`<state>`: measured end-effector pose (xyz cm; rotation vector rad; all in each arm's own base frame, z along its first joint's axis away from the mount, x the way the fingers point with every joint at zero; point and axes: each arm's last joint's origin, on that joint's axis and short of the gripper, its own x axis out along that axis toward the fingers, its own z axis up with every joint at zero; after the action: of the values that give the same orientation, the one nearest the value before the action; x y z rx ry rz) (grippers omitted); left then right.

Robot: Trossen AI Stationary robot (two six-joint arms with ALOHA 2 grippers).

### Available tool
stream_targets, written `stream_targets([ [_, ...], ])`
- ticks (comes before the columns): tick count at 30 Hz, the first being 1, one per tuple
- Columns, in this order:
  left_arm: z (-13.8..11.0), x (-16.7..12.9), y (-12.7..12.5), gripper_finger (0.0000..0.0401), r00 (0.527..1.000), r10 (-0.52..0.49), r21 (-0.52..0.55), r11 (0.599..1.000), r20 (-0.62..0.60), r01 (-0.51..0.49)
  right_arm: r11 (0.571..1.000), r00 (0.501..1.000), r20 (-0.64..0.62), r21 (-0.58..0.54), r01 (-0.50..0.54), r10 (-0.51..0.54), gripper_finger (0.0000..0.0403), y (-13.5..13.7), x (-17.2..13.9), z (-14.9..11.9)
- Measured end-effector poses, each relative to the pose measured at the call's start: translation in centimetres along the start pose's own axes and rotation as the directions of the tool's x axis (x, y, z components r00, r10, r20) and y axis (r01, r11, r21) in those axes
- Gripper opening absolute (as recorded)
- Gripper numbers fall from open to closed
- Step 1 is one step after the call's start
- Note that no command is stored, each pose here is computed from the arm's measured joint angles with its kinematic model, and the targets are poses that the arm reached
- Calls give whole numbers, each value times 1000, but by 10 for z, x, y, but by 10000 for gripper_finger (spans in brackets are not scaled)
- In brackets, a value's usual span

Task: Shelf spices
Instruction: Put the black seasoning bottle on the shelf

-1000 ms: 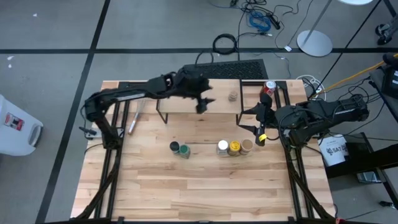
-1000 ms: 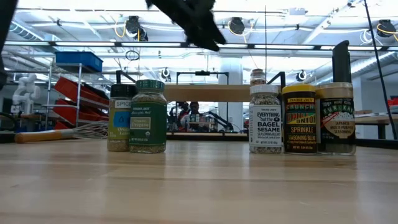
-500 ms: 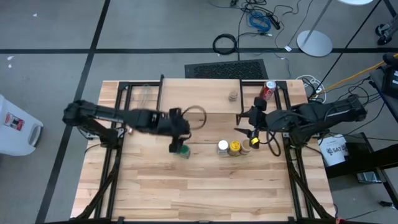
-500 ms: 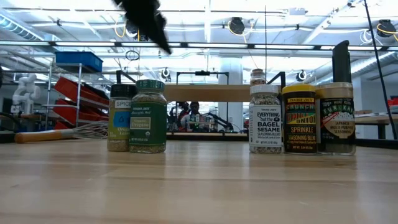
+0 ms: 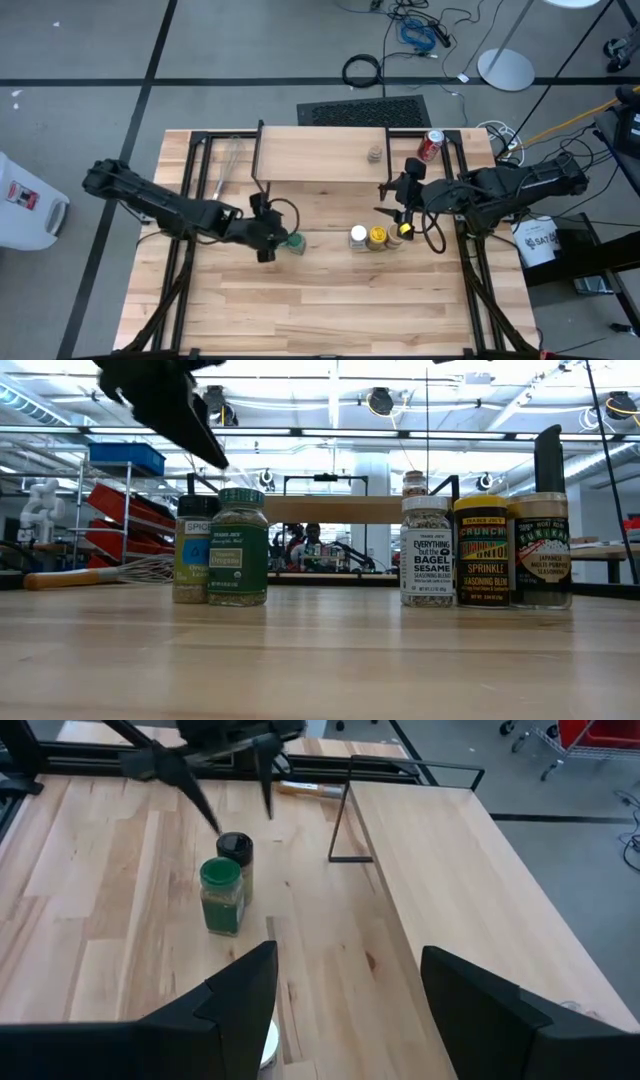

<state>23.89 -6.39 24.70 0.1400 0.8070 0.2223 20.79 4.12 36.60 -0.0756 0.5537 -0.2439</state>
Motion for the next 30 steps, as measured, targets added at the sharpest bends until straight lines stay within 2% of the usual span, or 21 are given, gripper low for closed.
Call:
stream_targets([
  [4,0,-8,-3,286,997,-72,-17,997,8,73,1000,1000,17,9,-3,3,235,0,0,2],
  [9,-10,0,-8,286,991,-120,-27,993,-53,119,1000,1000,22,11,-12,12,235,1,0,2],
  [16,-26,10,-8,286,995,-64,-24,998,-82,62,1000,999,22,10,-30,29,235,1,0,3],
  [30,-26,18,-6,286,996,-70,-30,997,-56,69,999,999,29,10,-31,31,235,1,0,3],
])
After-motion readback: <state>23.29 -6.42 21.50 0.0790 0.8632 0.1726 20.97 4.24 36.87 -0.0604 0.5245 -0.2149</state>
